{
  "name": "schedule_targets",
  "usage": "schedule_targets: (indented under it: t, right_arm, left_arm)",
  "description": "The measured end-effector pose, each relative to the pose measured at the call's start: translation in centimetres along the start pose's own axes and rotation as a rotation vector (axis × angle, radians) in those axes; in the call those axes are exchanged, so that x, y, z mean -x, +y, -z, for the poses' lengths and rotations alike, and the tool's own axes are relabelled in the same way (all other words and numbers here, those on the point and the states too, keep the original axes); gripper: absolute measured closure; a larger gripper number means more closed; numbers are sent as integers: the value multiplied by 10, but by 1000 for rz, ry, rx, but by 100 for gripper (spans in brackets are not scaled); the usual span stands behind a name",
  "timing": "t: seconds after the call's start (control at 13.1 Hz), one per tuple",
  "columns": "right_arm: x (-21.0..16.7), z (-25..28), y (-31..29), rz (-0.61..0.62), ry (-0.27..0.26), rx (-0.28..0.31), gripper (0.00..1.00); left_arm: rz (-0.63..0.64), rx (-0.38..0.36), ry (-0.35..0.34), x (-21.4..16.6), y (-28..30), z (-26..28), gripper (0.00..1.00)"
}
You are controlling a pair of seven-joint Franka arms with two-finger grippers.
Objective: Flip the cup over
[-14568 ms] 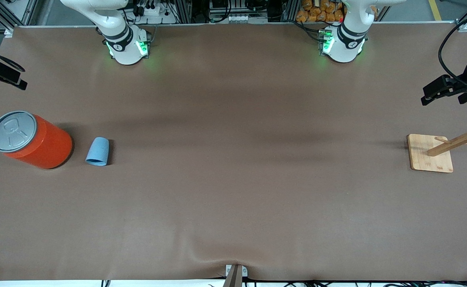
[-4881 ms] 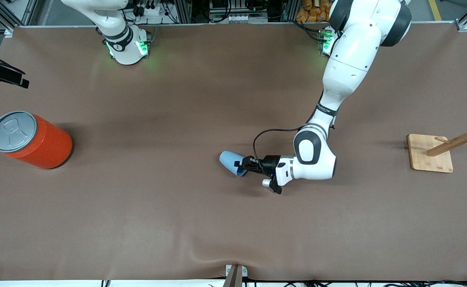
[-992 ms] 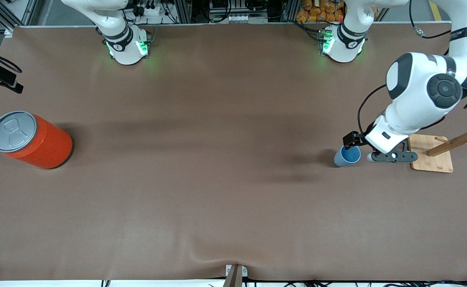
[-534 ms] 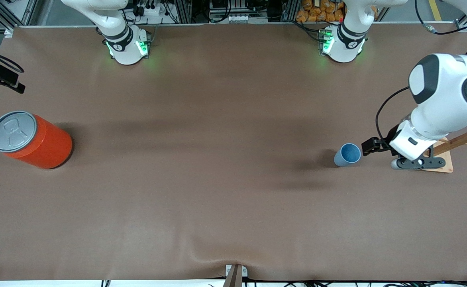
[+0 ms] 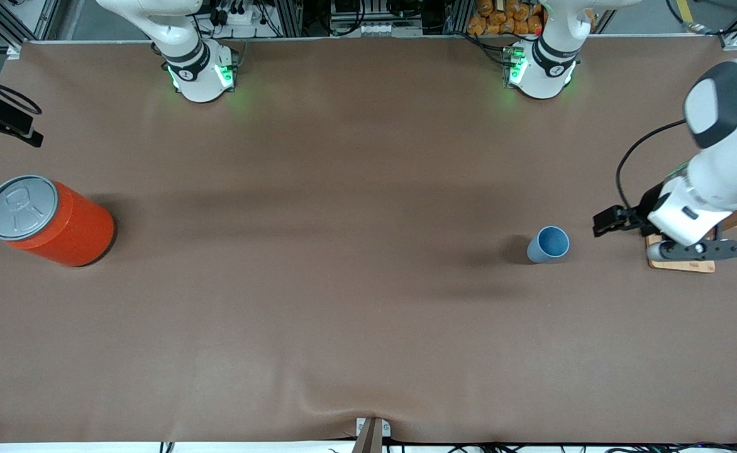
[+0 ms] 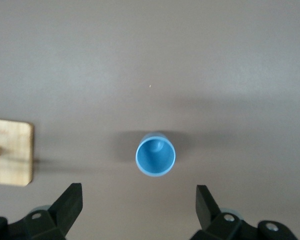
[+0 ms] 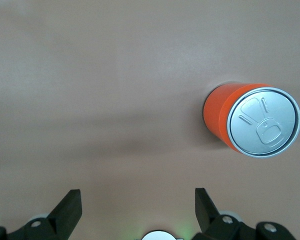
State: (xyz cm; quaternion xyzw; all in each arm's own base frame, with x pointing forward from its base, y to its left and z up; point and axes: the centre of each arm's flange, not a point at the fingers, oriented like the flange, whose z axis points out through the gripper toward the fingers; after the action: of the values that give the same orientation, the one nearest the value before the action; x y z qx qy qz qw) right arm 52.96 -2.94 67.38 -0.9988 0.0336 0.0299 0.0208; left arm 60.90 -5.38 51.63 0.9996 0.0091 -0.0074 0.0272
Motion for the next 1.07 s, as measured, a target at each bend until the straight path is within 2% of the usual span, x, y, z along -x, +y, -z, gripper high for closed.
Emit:
schedule_targets:
  t: [0.38, 0.53, 0.69, 1.07]
  right_arm:
    - [0, 0, 2, -4, -1, 0, 0]
    - [0, 0, 1, -3, -1, 0, 0]
    - [0, 0, 1, -3, -1, 0, 0]
    - [0, 0, 4, -8, 0, 0, 0]
  left_arm:
    - [-12, -4, 26, 62, -11, 102, 0]
    - [-14, -5, 33, 88, -12, 127, 0]
    - [-25, -22, 45, 93, -15, 133, 0]
    - [-55, -32, 26, 69, -20, 117, 0]
